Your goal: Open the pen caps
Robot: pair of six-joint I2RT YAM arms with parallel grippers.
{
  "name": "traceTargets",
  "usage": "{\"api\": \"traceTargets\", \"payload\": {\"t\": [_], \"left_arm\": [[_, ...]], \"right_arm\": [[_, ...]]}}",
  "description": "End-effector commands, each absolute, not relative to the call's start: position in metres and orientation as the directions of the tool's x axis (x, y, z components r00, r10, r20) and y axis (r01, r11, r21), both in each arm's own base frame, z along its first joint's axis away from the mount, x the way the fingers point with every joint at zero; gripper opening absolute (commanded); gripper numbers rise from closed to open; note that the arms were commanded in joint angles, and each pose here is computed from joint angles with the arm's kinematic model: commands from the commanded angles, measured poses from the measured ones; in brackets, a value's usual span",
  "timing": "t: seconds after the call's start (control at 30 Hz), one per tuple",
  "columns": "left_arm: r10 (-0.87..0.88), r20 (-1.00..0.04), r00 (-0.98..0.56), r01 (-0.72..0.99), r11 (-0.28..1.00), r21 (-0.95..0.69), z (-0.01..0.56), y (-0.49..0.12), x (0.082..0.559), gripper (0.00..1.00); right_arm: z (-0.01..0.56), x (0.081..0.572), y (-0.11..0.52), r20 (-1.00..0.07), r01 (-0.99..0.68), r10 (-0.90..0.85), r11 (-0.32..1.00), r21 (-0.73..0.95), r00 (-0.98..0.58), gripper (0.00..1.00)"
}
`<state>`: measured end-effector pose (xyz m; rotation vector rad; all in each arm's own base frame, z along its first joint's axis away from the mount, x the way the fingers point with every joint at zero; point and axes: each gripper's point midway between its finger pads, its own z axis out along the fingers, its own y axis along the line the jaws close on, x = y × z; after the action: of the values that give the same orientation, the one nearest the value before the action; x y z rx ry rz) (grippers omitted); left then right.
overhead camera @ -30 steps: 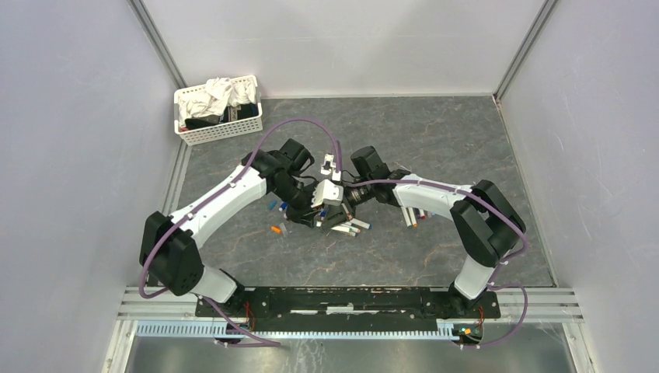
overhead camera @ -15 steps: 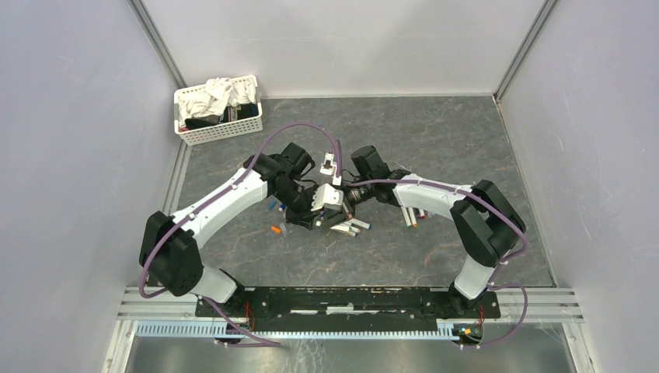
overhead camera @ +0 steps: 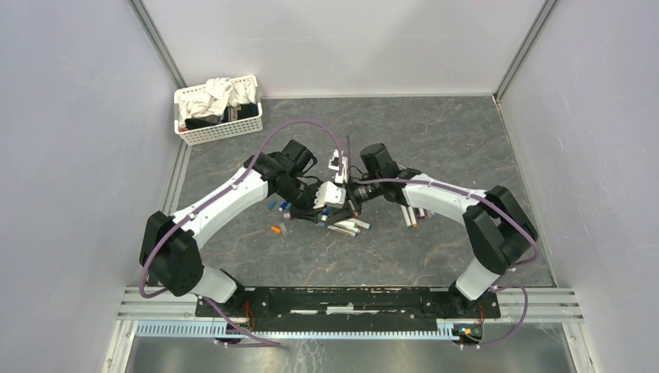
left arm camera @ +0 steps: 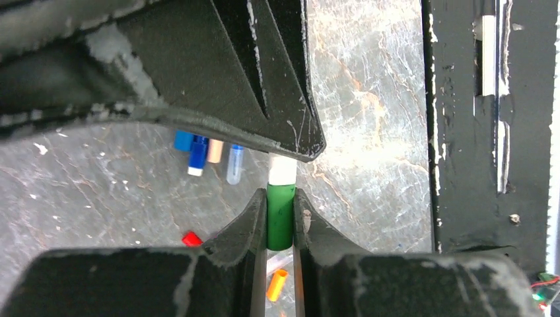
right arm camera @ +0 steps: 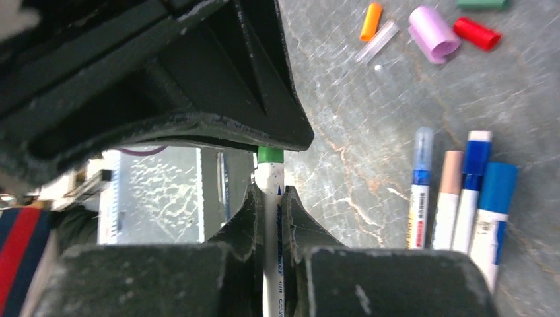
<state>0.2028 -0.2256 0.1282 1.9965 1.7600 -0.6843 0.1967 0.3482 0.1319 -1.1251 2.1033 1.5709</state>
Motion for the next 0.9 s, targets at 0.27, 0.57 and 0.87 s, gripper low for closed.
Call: {"api": "traceTargets", "payload": {"t": [0.27,0.57,0.87], "left_arm": [[0.86,-0.51,0.03,0.998,0.003,0.064,0.138,-0.151,0.268,0.02],[0.835,-0.525,-0.162,0.972,0.226,0.06,0.087,-0.16,0.304,0.04],[0.841,-0.449,-0.301,0.938,0.346,0.021,0.051,-0.152,0.319,0.1]], "right_arm": [[0.113,0.211,0.274,-0.603,-0.709,-0.373,0.344,0.616,-0.705,0.0],[0.055,0.304,0.184,-0.582,-0.419,-0.26,0.895,0.154,-0.77,0.0],[0.03,0.322,0.152,-0.596,-0.284,-0.23,0.959,-0.004,-0.77,0.0]]}}
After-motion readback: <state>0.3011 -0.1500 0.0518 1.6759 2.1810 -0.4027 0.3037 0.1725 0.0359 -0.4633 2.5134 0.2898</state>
